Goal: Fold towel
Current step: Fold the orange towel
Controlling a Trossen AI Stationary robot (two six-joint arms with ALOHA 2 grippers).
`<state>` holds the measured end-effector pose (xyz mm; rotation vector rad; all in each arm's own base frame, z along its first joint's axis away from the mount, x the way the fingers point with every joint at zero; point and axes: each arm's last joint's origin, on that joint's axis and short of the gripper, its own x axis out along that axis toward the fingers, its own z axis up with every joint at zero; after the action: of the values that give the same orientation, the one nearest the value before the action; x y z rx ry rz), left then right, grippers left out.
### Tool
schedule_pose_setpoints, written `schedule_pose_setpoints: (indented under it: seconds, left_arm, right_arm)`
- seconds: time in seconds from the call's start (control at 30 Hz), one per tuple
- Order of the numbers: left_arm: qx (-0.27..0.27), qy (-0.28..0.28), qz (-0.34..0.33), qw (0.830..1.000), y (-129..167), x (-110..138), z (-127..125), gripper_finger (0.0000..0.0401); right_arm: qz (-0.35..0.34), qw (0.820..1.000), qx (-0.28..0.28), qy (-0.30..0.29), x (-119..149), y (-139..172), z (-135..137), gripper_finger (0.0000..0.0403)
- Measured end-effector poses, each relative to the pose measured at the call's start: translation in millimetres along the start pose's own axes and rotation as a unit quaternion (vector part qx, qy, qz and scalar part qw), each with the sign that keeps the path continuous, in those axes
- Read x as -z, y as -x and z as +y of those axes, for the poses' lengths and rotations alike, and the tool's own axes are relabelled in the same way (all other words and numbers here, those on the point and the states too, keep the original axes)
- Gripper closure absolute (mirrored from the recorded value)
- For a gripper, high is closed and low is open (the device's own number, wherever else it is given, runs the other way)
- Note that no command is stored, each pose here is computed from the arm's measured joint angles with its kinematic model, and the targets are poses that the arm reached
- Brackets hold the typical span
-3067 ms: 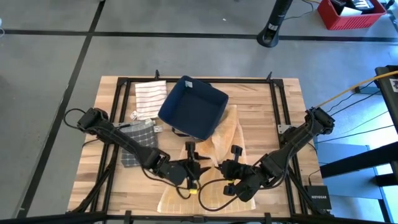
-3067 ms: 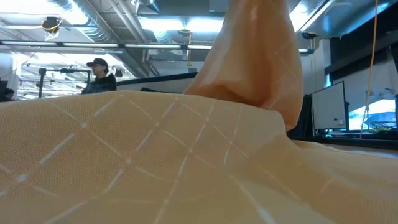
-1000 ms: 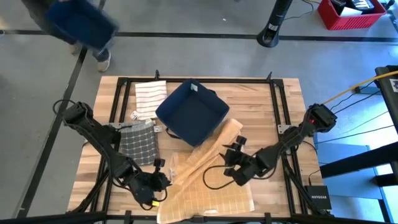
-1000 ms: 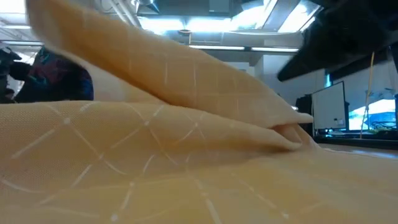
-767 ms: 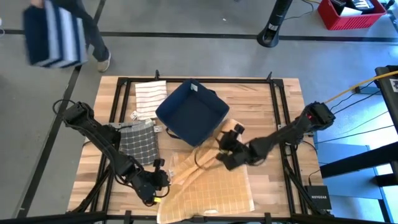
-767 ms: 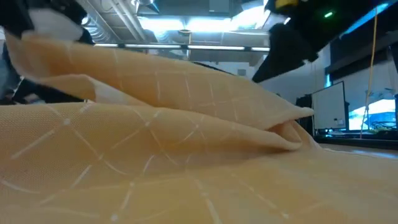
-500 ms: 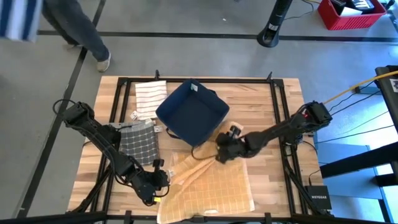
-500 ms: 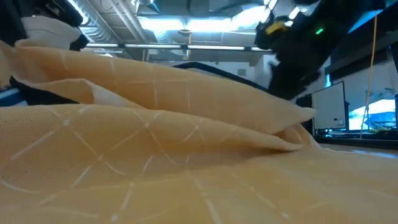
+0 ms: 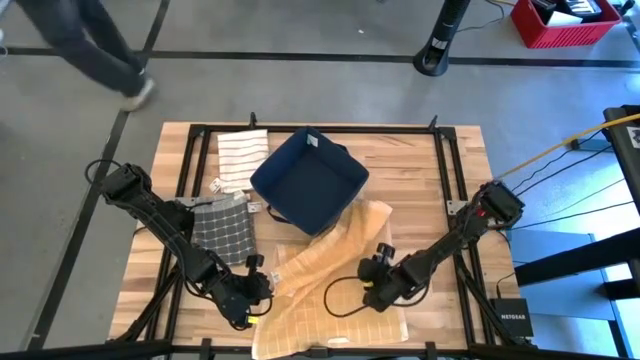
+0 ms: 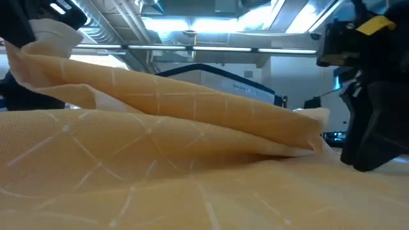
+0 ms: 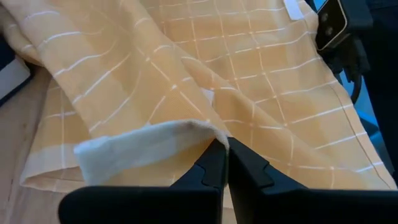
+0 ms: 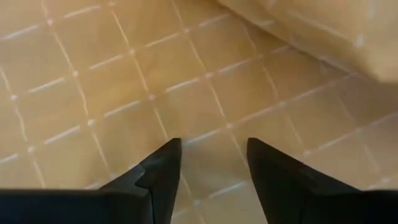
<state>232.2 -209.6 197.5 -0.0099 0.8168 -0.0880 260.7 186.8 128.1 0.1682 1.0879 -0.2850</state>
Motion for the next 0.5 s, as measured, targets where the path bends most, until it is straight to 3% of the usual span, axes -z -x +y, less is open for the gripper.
schedule_pose_setpoints:
  seconds: [0.13, 0.23, 0.37, 0.5]
  left_arm:
    - [-0.001, 0.000, 0.000, 1.000, 0, 0, 1, 0.0395]
    - [-0.001, 0.000, -0.001, 1.000, 0, 0, 1, 0.0399]
    - [-0.001, 0.002, -0.001, 1.000, 0, 0, 1, 0.0397]
    - [-0.001, 0.004, -0.001, 1.000, 0, -1, 1, 0.0395]
  right_arm:
    - [-0.025, 0.999, 0.023, 0.025, -32, 46, 4, 0.0215]
    - [-0.069, 0.990, 0.113, 0.057, -49, 75, -7, 0.0215]
    - [-0.102, 0.977, 0.188, 0.004, -73, 72, -37, 0.0215]
    - [-0.055, 0.977, 0.201, -0.046, -77, 27, -73, 0.0215]
